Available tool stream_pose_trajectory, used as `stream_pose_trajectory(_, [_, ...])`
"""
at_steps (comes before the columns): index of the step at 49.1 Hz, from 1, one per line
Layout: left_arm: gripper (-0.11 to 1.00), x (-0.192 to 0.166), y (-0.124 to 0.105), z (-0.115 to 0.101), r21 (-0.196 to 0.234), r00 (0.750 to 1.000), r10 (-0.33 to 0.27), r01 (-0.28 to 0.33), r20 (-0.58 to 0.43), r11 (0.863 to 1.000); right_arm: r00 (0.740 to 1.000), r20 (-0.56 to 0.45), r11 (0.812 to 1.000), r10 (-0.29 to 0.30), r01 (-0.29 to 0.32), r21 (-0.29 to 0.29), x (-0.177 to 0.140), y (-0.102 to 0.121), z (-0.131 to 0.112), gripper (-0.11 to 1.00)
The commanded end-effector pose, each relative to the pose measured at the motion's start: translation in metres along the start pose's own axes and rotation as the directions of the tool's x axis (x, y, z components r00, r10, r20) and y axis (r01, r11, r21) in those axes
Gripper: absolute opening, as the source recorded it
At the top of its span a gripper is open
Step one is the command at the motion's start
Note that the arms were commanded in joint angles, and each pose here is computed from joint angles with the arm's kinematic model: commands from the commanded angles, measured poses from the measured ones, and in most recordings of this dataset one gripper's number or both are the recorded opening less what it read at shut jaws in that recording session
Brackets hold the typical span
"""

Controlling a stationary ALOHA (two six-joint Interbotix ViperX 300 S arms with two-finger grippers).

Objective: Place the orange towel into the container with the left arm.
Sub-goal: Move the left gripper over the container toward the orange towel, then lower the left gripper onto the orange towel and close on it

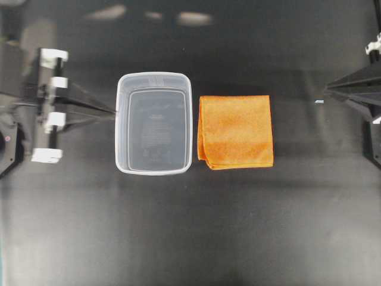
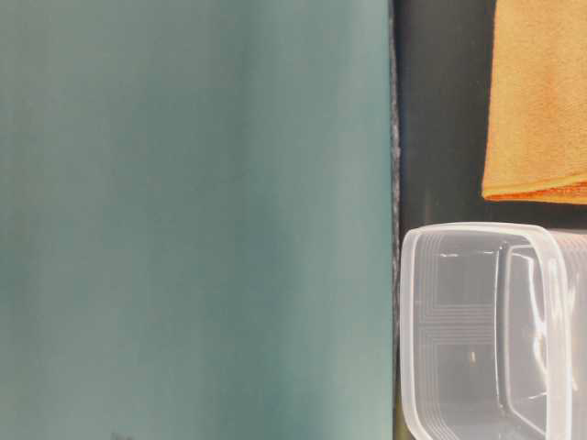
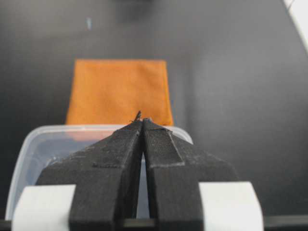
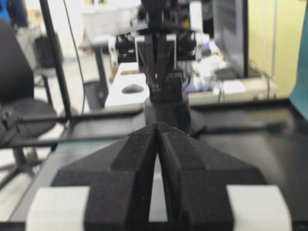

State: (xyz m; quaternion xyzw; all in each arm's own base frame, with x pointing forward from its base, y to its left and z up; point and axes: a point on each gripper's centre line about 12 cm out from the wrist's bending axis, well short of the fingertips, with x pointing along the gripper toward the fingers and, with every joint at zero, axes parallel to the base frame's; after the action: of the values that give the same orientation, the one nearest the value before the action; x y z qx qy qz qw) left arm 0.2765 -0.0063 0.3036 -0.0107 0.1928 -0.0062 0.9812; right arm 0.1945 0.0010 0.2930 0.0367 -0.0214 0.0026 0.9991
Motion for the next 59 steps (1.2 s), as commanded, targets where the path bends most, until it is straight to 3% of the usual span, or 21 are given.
stream_pose_trajectory(1, [0.0,0.016,0.001,0.027,0.002,1.0,0.009,-0.008,-0.029,1.0,0.999,-0.04,1.0,0.002,-0.002,0.006,0.001,0.001,-0.001,0.0])
stream_pose_trajectory(7, [0.0,0.046,0.005,0.034,-0.001,0.988,0.026,-0.026,-0.152,1.0,0.997,-0.074,1.0,0.01,-0.009,0.008,-0.004,0.003,-0.002,0.06])
stream_pose_trajectory(11, [0.01,0.069,0.006,0.037,-0.001,0.967,0.034,-0.036,-0.252,0.999,0.997,-0.075,1.0,0.011,-0.01,0.004,-0.009,0.003,0.0,0.24])
stream_pose_trajectory(16, [0.02,0.094,0.013,0.044,-0.004,0.941,0.053,-0.057,-0.336,0.998,0.998,-0.069,1.0,0.015,-0.015,0.006,-0.015,0.004,0.003,0.54])
stream_pose_trajectory(19, [0.07,0.108,0.018,0.05,-0.007,0.927,0.062,-0.07,-0.369,0.998,0.998,-0.059,1.0,0.025,-0.025,0.003,-0.019,0.005,0.005,0.71])
stream_pose_trajectory(22, [0.16,0.122,0.022,0.054,-0.008,0.916,0.069,-0.078,-0.394,0.997,0.999,-0.03,1.0,0.03,-0.03,-0.003,-0.024,0.006,0.01,0.8])
stream_pose_trajectory(33, [0.76,0.18,0.031,0.049,0.005,0.862,0.08,-0.09,-0.501,0.996,0.998,0.059,0.999,0.037,-0.036,-0.008,-0.039,0.007,0.026,0.76])
stream_pose_trajectory(37, [0.89,0.203,0.033,0.038,0.026,0.835,0.079,-0.077,-0.544,0.997,0.996,0.086,0.999,0.038,-0.038,-0.008,-0.041,0.007,0.029,0.75])
stream_pose_trajectory(43, [0.9,0.237,0.035,0.015,0.066,0.79,0.078,-0.047,-0.608,0.997,0.993,0.112,0.999,0.039,-0.039,-0.009,-0.042,0.007,0.032,0.76])
stream_pose_trajectory(50, [0.9,0.269,0.036,-0.006,0.108,0.766,0.076,-0.009,-0.638,0.994,0.991,0.124,0.999,0.04,-0.039,-0.011,-0.042,0.007,0.034,0.76])
stream_pose_trajectory(59, [0.9,0.297,0.035,-0.038,0.113,0.724,0.072,0.008,-0.686,0.994,0.991,0.13,0.999,0.042,-0.043,0.001,-0.043,0.007,0.035,0.76])
